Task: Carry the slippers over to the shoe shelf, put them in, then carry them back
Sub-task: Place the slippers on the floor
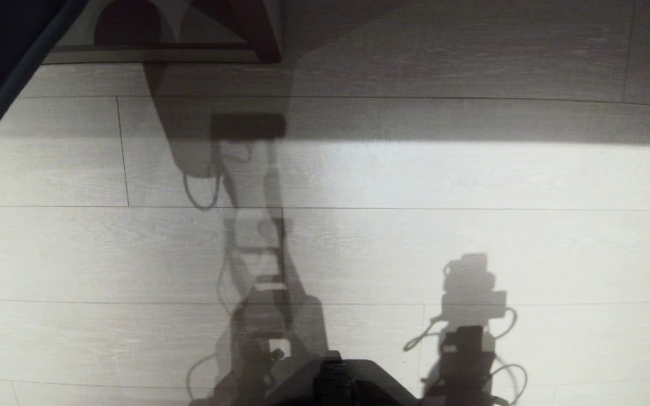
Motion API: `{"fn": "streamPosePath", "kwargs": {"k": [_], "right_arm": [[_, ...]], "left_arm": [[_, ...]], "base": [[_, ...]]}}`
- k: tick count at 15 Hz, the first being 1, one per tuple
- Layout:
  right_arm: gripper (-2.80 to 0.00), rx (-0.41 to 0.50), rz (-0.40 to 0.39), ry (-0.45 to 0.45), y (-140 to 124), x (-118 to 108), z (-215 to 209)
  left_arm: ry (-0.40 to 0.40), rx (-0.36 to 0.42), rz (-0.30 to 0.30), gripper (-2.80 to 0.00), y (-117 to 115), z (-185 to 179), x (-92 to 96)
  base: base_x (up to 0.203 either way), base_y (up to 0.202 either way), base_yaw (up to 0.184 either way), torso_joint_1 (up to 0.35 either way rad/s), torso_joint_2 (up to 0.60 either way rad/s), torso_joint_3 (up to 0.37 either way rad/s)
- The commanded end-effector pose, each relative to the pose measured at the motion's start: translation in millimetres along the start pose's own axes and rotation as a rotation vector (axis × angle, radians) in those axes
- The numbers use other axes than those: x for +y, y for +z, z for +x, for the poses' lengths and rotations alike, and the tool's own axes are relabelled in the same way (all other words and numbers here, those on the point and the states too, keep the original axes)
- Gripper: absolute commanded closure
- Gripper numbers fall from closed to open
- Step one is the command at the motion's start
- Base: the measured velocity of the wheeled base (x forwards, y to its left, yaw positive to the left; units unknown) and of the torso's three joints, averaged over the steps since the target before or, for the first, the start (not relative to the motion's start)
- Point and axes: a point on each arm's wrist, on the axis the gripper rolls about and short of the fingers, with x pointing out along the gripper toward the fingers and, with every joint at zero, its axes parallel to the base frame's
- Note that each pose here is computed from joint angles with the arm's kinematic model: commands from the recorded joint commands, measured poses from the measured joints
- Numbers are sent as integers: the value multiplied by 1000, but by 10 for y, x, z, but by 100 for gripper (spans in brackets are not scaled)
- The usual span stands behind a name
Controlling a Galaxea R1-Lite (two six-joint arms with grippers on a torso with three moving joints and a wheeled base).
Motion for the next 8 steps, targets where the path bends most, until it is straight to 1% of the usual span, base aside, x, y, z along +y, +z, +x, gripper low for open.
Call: {"fn": "streamPosePath", "kwargs": {"k": [1,2,4,5,7,8], "right_arm": [[0,-2,-1,0,0,0,-1],[0,-2,-1,0,0,0,-1],[0,-2,-1,2,0,0,-1],[0,-2,-1,2,0,0,-1],[0,-2,-1,2,0,0,-1],[0,-2,-1,1,0,0,-1]], "left_arm": [[-38,-61,8,0,61,-501,-77],[-49,-41,7,0,1,-596,-76],[-74,-34,9,0,-96,-880,-88],[-79,-5,6,0,-186,-956,-75],[-84,0,8,0,-331,-1145,-59],[-86,13,16,0,-440,-1236,-41]], "base": [[0,0,0,0,0,0],[0,0,0,0,0,0],[0,0,0,0,0,0],[0,0,0,0,0,0],[0,0,0,0,0,0],[0,0,0,0,0,0]]}}
